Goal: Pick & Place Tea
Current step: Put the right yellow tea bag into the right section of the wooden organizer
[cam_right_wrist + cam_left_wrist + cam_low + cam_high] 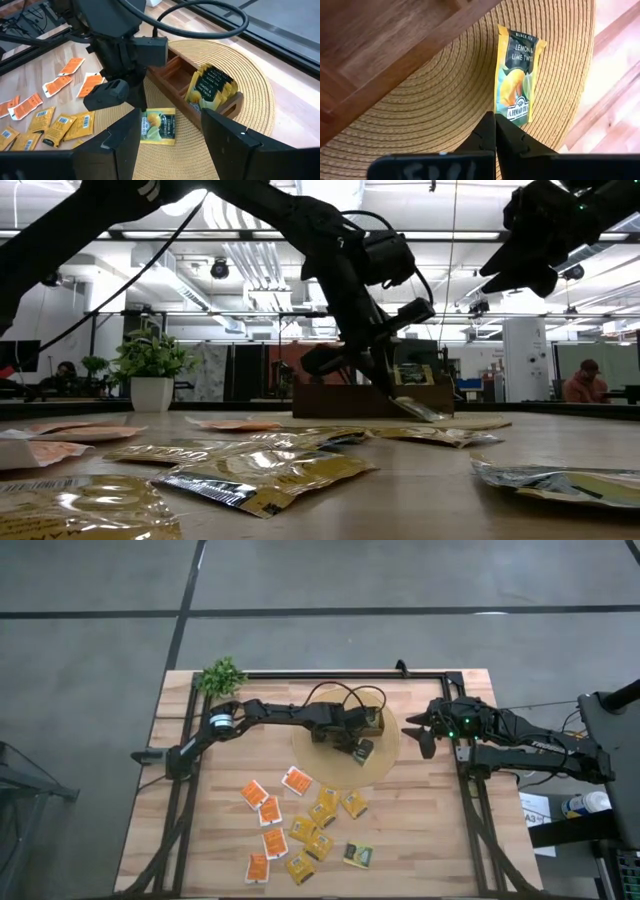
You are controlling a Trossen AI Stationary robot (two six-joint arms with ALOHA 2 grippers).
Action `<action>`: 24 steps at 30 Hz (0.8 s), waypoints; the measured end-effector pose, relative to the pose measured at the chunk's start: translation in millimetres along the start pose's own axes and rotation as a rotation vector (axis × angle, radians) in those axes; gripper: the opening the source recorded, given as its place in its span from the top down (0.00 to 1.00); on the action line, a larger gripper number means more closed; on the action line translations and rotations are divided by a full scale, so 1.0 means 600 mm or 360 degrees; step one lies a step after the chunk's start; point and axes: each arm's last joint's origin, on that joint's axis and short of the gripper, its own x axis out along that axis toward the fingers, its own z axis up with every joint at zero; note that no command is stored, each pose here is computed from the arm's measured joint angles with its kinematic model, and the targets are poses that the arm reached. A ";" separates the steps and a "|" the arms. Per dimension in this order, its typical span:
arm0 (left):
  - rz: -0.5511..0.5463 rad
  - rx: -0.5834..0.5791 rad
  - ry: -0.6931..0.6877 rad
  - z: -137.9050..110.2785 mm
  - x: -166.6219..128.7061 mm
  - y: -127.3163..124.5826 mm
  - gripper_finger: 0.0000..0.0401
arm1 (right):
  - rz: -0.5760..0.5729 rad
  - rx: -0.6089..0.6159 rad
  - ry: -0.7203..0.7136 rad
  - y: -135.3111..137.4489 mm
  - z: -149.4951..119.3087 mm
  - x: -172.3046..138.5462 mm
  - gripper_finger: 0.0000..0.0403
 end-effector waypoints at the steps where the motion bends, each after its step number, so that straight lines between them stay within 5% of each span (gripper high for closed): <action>1: 0.0000 0.0001 0.0001 0.000 0.000 0.000 1.00 | 0.0001 0.0000 0.0005 0.000 -0.001 0.000 0.50; 17: -0.0058 0.0027 -0.0047 0.005 -0.003 -0.006 1.00 | 0.0091 0.0111 0.0449 -0.011 -0.052 0.042 0.50; 24: -0.0062 0.0034 -0.0039 0.003 -0.003 -0.008 1.00 | 0.0086 0.0089 0.0475 -0.009 -0.048 0.067 0.50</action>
